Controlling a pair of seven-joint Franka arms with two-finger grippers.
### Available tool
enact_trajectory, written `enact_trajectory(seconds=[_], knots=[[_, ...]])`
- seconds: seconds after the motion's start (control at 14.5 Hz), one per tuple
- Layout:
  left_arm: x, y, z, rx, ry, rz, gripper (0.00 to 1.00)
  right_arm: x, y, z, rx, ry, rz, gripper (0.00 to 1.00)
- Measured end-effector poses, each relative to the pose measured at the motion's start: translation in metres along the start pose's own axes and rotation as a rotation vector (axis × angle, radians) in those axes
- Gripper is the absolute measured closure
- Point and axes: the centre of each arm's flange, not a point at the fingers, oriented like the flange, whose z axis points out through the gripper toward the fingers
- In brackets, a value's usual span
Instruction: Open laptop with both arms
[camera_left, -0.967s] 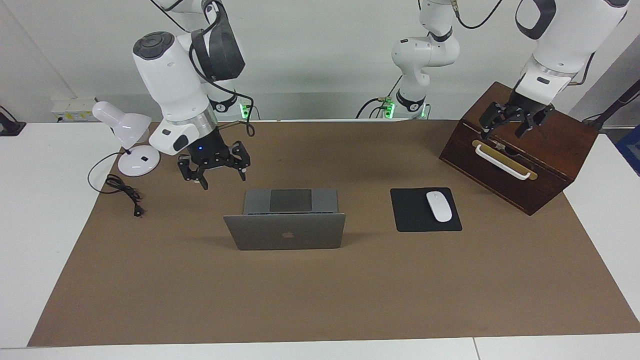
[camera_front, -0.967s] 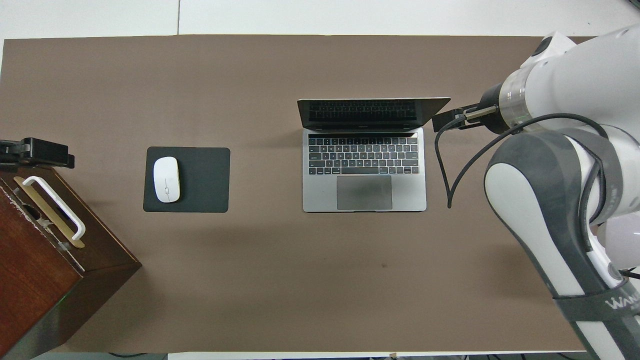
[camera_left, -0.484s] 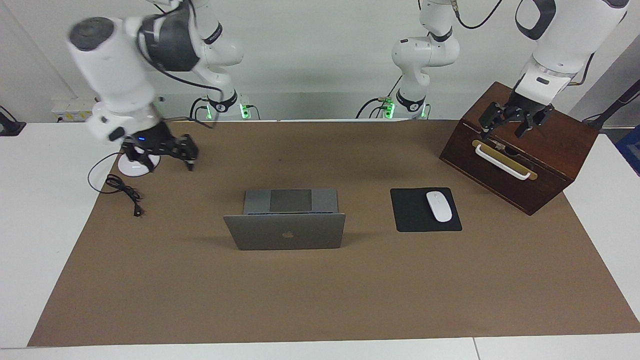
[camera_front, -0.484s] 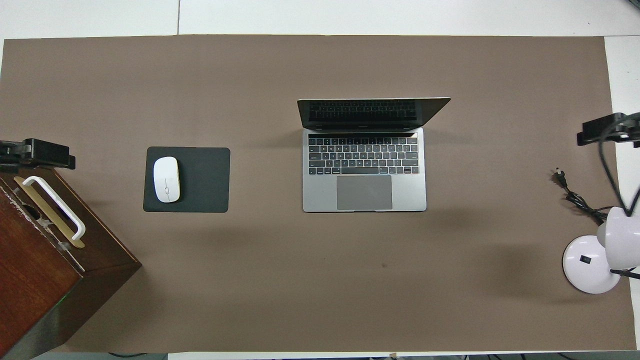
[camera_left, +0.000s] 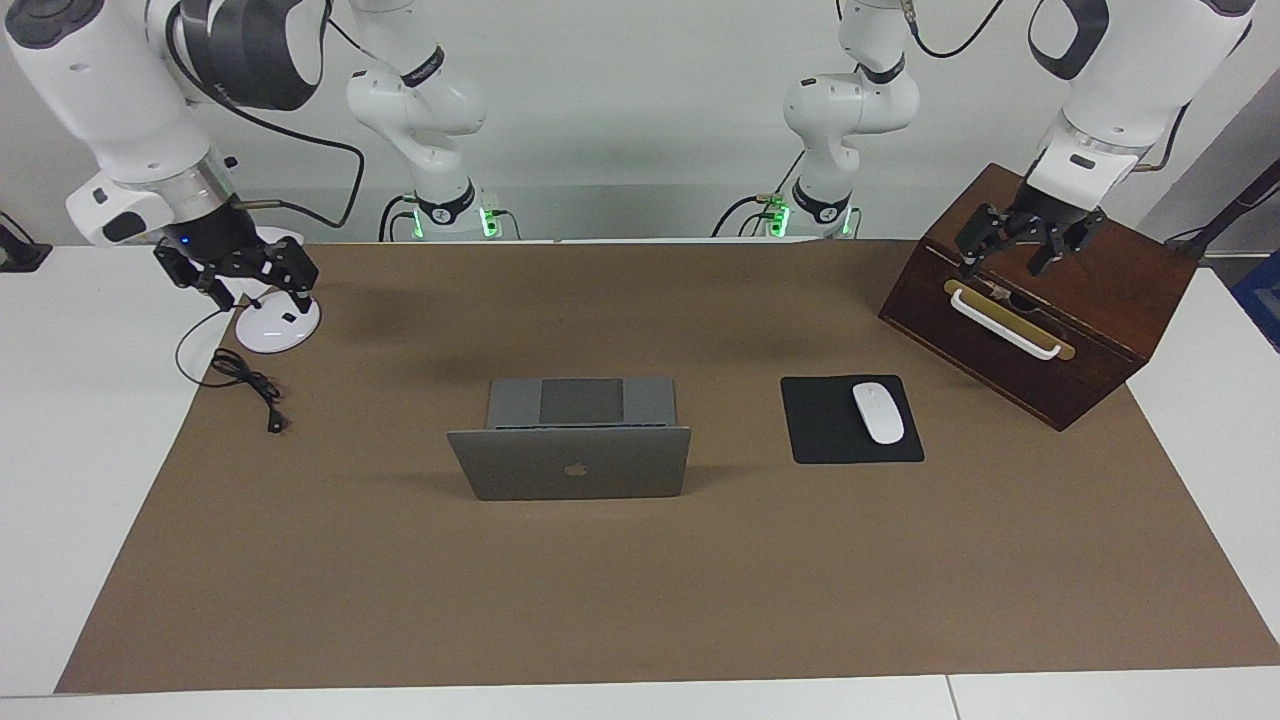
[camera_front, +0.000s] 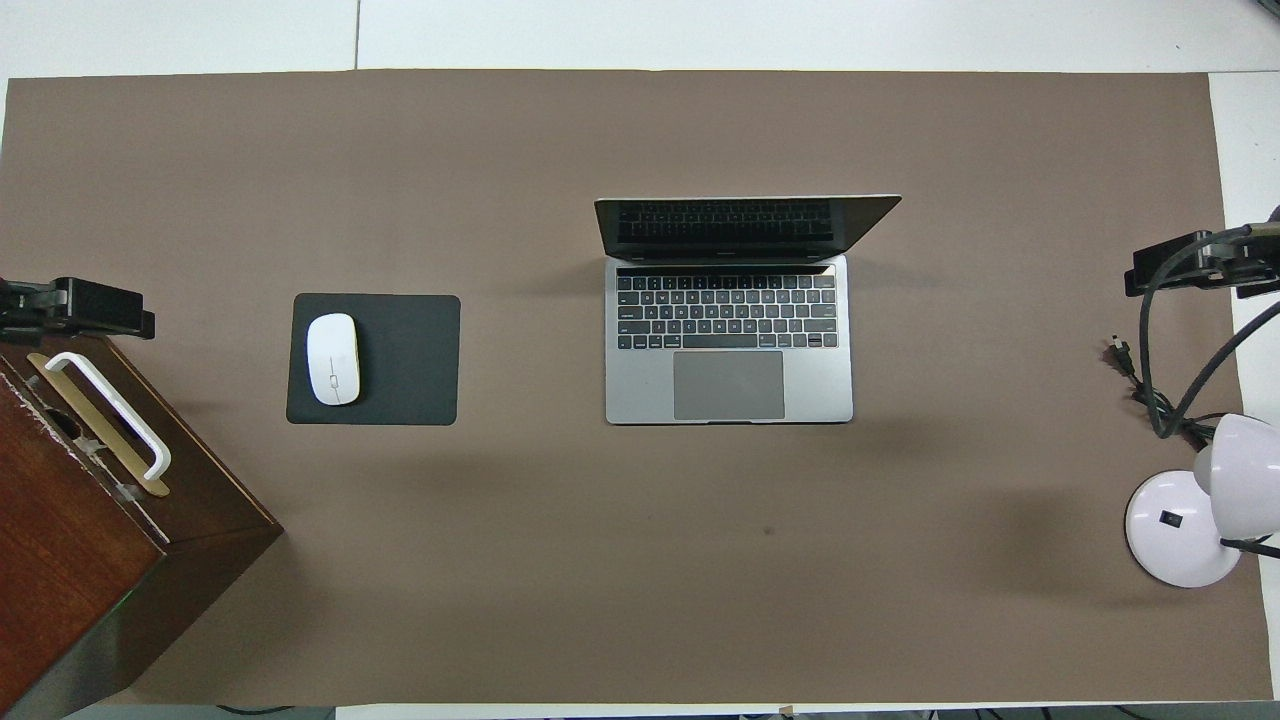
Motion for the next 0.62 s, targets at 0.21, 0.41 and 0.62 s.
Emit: enact_trajectory(seconds=[0.21, 0.41, 0.62], knots=[[0.000, 0.000, 0.000, 0.000, 0.000, 0.000, 0.00, 0.000, 0.000, 0.000, 0.000, 0.000, 0.001, 0.00], [0.000, 0.000, 0.000, 0.000, 0.000, 0.000, 0.00, 0.001, -0.001, 0.000, 0.000, 0.005, 0.019, 0.00], [0.000, 0.000, 0.000, 0.000, 0.000, 0.000, 0.00, 0.003, -0.011, -0.002, 0.001, 0.027, 0.056, 0.00]])
